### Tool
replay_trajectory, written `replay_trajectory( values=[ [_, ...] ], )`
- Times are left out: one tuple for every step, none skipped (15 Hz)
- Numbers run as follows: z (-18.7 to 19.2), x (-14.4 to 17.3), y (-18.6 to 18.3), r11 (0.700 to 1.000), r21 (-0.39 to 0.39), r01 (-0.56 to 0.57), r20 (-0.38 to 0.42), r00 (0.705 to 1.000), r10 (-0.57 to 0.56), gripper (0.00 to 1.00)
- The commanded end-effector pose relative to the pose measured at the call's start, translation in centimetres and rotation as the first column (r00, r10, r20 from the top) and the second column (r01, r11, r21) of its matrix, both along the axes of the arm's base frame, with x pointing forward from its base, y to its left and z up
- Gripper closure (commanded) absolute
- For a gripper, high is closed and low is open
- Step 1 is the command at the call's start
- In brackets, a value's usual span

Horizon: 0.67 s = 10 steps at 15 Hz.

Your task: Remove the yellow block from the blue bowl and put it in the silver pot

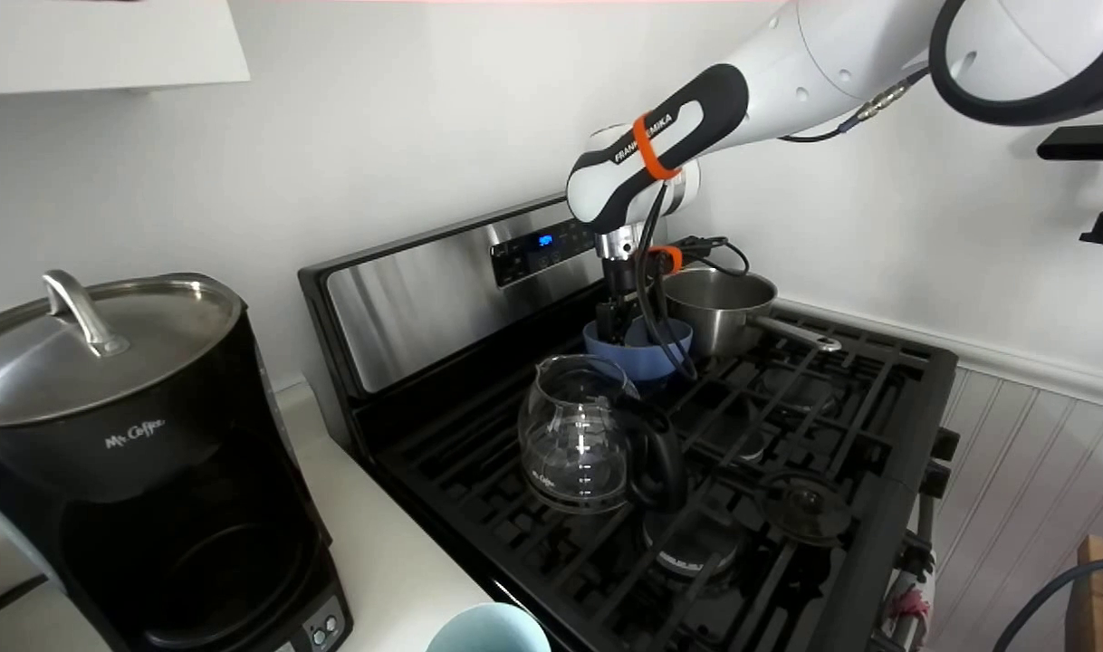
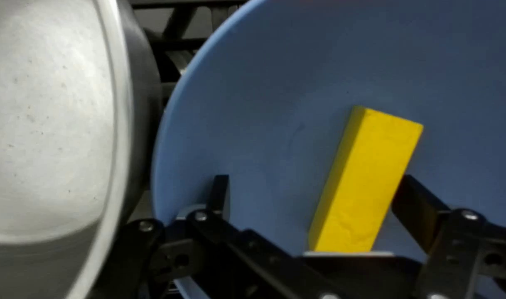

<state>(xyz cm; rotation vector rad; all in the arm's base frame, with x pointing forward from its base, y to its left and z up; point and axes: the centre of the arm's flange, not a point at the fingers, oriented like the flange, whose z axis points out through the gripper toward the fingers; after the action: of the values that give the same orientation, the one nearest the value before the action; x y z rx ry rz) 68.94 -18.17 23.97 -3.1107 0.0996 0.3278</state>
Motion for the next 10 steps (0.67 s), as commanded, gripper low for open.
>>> replay_trajectory(
  values=[
    [-0.44,1.57,-0.86,0.999,0.039,0.003,-0.009,1.0,-0.003,0.08],
    [-0.47,1.64,-0.86,0.999,0.04,0.003,-0.01,1.0,-0.002,0.26],
    [-0.44,1.76,-0.85,0.999,0.038,0.004,-0.01,1.0,-0.004,0.32],
    [-0.41,1.83,-0.89,0.999,0.037,0.005,-0.009,1.0,-0.005,0.41],
    [-0.34,1.86,-0.91,0.999,0.035,0.006,-0.007,1.0,-0.005,0.47],
    [-0.27,1.9,-0.9,0.999,0.034,0.005,-0.004,1.0,-0.005,0.54],
    [-0.24,1.9,-0.86,0.999,0.033,0.004,-0.003,1.0,-0.004,0.62],
    [-0.22,1.76,-0.78,0.999,0.032,0.001,-0.003,1.0,-0.001,0.68],
    [-0.18,1.61,-0.64,0.999,0.032,-0.001,-0.006,1.0,0.002,0.77],
    [-0.09,1.43,-0.45,1.0,0.031,-0.004,-0.011,1.0,0.005,0.83]
  ],
)
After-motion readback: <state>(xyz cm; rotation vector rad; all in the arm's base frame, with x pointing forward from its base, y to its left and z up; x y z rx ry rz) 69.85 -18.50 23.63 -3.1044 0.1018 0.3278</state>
